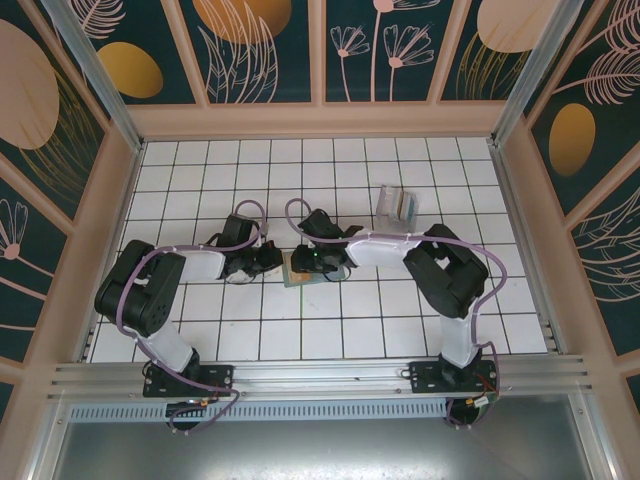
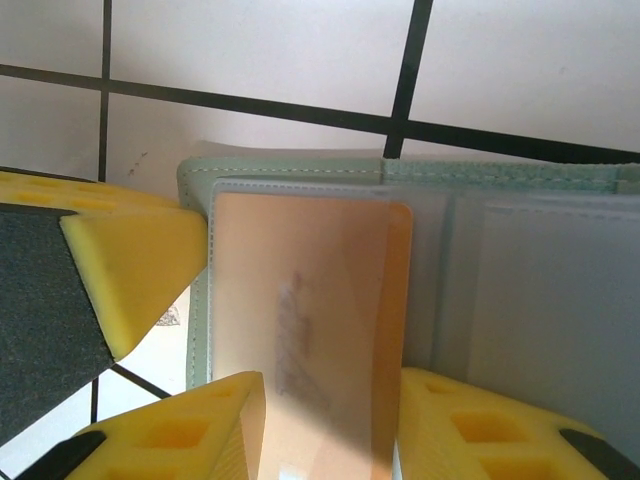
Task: Put the credit cards into the card holder
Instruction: Insert the credit card into the card slot.
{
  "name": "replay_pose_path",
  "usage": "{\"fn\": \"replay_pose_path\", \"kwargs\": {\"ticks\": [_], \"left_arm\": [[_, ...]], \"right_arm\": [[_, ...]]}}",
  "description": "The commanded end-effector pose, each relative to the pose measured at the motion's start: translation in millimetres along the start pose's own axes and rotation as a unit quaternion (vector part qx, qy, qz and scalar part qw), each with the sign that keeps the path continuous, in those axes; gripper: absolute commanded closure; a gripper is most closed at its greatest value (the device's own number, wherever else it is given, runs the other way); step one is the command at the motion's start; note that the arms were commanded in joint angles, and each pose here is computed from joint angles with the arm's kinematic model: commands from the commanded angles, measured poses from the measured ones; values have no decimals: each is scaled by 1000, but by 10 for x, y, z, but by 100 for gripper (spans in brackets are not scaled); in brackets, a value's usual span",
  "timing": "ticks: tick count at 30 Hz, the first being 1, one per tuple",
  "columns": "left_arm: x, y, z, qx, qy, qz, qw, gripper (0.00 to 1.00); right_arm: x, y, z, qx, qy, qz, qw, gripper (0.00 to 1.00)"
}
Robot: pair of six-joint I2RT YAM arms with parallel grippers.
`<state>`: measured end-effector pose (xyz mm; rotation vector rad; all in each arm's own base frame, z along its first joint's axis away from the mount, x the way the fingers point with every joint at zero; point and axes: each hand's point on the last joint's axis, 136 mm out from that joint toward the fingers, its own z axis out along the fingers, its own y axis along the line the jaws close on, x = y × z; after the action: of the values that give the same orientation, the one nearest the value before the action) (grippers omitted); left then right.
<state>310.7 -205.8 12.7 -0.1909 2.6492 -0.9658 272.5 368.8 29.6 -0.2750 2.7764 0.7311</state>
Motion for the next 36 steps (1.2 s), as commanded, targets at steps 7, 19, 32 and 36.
{"fn": "replay_pose_path", "kwargs": {"ticks": [7, 19, 32, 36], "left_arm": [[247, 246, 78, -34, 32, -22, 999, 92], [231, 237, 107, -31, 33, -22, 999, 92], [230, 245, 127, -33, 37, -22, 999, 92], [229, 237, 132, -30, 36, -23, 999, 92]], "right_arm": [[-131, 194, -218, -5, -37, -40, 999, 56], [-162, -88, -487, 44, -81, -9, 996, 50], [67, -479, -417, 76, -61, 23, 995, 41], [75, -491, -396, 78, -59, 24, 995, 40]]}}
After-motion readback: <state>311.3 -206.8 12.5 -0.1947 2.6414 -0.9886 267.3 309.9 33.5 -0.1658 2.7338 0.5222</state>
